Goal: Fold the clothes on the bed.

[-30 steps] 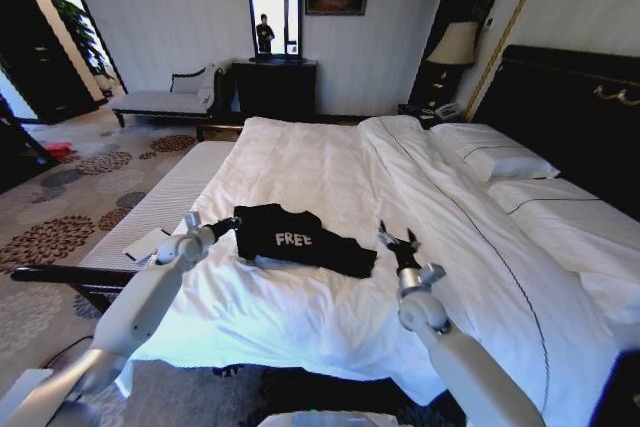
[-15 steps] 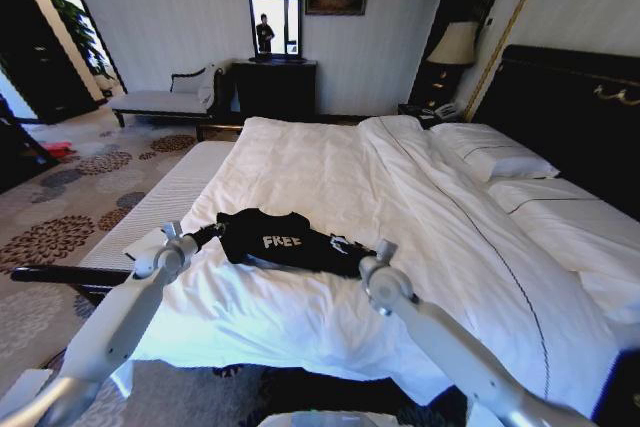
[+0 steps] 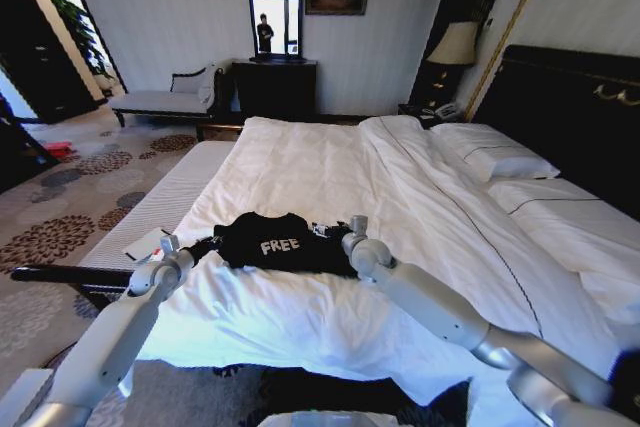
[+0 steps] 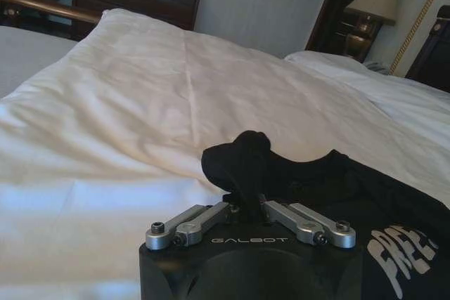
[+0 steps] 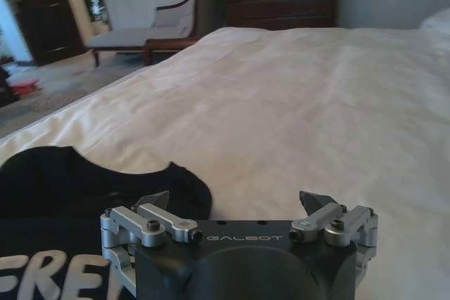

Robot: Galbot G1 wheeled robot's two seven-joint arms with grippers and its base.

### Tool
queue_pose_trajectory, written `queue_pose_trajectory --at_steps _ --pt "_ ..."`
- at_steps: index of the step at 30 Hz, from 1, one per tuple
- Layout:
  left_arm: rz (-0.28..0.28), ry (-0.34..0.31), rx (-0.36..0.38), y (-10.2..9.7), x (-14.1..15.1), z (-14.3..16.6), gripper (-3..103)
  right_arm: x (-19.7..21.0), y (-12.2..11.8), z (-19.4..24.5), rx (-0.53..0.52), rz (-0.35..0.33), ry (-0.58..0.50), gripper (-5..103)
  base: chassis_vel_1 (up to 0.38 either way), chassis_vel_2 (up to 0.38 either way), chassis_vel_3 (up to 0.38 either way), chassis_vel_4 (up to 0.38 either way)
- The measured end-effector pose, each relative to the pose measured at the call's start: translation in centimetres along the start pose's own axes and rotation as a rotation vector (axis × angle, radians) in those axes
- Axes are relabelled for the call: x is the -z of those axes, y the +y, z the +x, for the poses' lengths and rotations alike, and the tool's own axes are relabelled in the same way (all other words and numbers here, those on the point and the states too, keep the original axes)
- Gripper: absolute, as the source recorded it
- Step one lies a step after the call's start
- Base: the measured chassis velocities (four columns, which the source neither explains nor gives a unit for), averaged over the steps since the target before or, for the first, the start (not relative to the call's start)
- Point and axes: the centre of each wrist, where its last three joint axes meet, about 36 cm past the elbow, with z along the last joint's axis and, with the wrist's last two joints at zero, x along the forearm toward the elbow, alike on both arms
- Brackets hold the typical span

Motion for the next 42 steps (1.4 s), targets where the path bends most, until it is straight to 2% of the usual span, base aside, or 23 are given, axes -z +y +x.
queue_pose_trajectory --at_steps 4,7,9,10,12,20,25,27,28,30,31,34,36,37,40,42 --pt "-0.002 0.0 -0.002 -0.2 -0.1 0.0 2 0.6 1.5 -1.4 0.026 0.036 0.023 100 0.0 0.0 0.0 0.0" --pt "-0.004 -0.005 -0.002 -0.2 0.1 0.1 2 0.6 2.5 -2.0 0.007 0.052 0.065 100 0.0 0.0 0.0 0.0" --pt "-0.005 -0.01 0.0 -0.1 0.3 0.3 2 0.5 3.5 -2.5 -0.019 0.028 0.126 100 0.0 0.0 0.0 0.0" --pt "-0.005 -0.012 0.0 -0.1 0.4 0.5 2 0.6 4.3 -2.8 -0.019 -0.008 0.162 100 0.0 0.0 0.0 0.0" --pt "-0.007 -0.012 0.002 -0.1 0.4 0.7 2 0.6 5.0 -3.1 -0.011 -0.036 0.184 100 0.0 0.0 0.0 0.0" --pt "-0.004 -0.015 0.004 -0.2 0.4 0.8 2 0.0 5.6 -4.0 -0.044 0.0 0.222 100 0.0 0.0 0.0 0.0" --pt "-0.005 -0.017 0.005 -0.3 0.5 0.7 2 -0.6 6.1 -4.4 -0.044 -0.006 0.236 100 0.0 0.0 0.0 0.0" --pt "-0.004 -0.017 0.007 -0.2 0.5 0.7 2 -0.7 6.3 -4.6 -0.041 -0.016 0.237 90 0.0 0.0 0.0 0.0" --pt "-0.004 -0.017 0.007 -0.2 0.5 0.7 2 -0.7 6.3 -4.6 -0.041 -0.016 0.237 90 0.0 0.0 0.0 0.0" --pt "-0.005 -0.016 0.009 -0.1 0.5 0.7 2 -0.7 6.4 -4.7 -0.039 -0.02 0.236 79 0.0 0.0 0.0 0.0" --pt "-0.005 -0.015 0.009 -0.1 0.4 0.7 2 -0.8 6.4 -4.8 -0.038 -0.023 0.234 79 0.0 0.0 0.0 0.0" --pt "-0.006 -0.013 0.011 0.0 0.4 0.7 2 -0.9 6.4 -4.8 -0.029 -0.032 0.224 63 0.0 0.0 0.0 0.0" --pt "-0.006 -0.013 0.011 0.0 0.4 0.7 2 -1.0 6.4 -4.8 -0.027 -0.034 0.221 63 0.0 0.0 0.0 0.0" --pt "-0.007 -0.013 0.012 0.1 0.5 0.7 2 -1.0 6.4 -4.7 -0.024 -0.038 0.216 51 0.0 0.0 0.0 0.0" --pt "-0.008 -0.014 0.012 0.1 0.5 0.7 2 -1.1 6.2 -4.6 -0.021 -0.042 0.209 46 0.0 0.0 0.0 0.0" --pt "-0.009 -0.016 0.012 0.1 0.6 0.7 2 -1.3 5.8 -4.5 -0.014 -0.049 0.194 35 0.0 0.0 0.0 0.0"
